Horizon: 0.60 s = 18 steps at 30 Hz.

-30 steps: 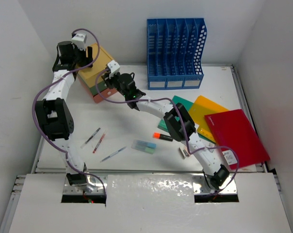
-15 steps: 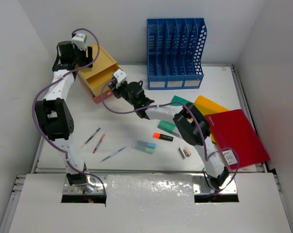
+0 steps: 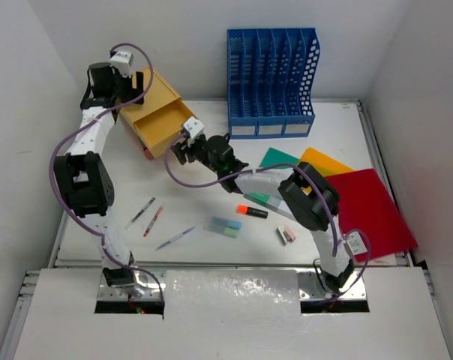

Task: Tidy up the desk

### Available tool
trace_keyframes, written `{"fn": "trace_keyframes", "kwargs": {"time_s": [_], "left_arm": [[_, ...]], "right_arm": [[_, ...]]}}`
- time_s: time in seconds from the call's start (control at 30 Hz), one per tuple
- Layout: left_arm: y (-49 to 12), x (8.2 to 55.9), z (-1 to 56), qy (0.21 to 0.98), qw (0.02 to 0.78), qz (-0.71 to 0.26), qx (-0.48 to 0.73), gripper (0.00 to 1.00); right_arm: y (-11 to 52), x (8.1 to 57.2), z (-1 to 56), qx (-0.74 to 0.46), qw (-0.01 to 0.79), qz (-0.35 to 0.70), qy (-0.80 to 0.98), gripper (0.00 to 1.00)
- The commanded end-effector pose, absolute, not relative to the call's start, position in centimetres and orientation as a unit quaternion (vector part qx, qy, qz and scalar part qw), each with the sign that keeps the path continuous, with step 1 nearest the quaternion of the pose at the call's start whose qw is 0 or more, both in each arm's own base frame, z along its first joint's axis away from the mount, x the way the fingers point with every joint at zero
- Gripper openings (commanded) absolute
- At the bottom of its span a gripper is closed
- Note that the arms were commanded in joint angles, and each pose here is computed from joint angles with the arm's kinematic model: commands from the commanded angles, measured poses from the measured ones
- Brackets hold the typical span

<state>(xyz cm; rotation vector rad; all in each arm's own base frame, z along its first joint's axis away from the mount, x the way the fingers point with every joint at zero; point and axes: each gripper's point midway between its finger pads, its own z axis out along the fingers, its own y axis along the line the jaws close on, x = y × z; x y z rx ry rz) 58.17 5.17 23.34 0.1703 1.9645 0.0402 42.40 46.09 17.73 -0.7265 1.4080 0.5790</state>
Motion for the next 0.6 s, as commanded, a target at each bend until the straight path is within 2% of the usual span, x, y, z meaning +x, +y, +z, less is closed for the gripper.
{"fn": "trace_keyframes", "kwargs": {"time_s": [0.0, 0.03, 0.1, 0.3, 0.33, 0.4, 0.43, 0.5, 0.57], "left_arm": [[6.1, 56.4, 22.4, 0.857, 0.511, 0.03, 0.063, 0.81], [6.1, 56.4, 23.8, 0.851, 0.521, 0.032, 0.063, 0.89], [5.8, 56.2, 26.2, 0.842, 0.535, 0.031, 0.066, 0.93], [5.2, 53.8, 33.1, 0.811, 0.582, 0.025, 0.056, 0.96], [5.2, 52.5, 35.1, 0.801, 0.595, 0.027, 0.055, 0.96], [5.0, 49.8, 38.0, 0.789, 0.611, 0.03, 0.058, 0.97], [5.1, 48.7, 37.8, 0.792, 0.607, 0.036, 0.065, 0.97], [5.3, 45.2, 38.8, 0.795, 0.601, 0.05, 0.074, 0.97], [6.4, 41.3, 35.0, 0.829, 0.548, 0.065, 0.09, 0.93]], "right_arm": [[46.7, 40.4, 24.0, -0.323, 0.697, 0.296, 0.567, 0.64], [46.2, 40.0, 24.4, -0.323, 0.699, 0.298, 0.564, 0.7], [45.6, 39.1, 26.0, -0.322, 0.706, 0.305, 0.552, 0.73], [42.8, 36.0, 26.7, -0.328, 0.699, 0.315, 0.552, 0.78], [42.0, 35.3, 25.3, -0.333, 0.688, 0.312, 0.564, 0.79], [40.6, 34.0, 26.5, -0.329, 0.693, 0.315, 0.559, 0.79], [39.7, 33.3, 24.8, -0.333, 0.681, 0.31, 0.574, 0.79], [38.2, 32.2, 25.6, -0.328, 0.685, 0.31, 0.572, 0.79], [36.5, 31.1, 24.7, -0.324, 0.683, 0.302, 0.581, 0.8]]}}
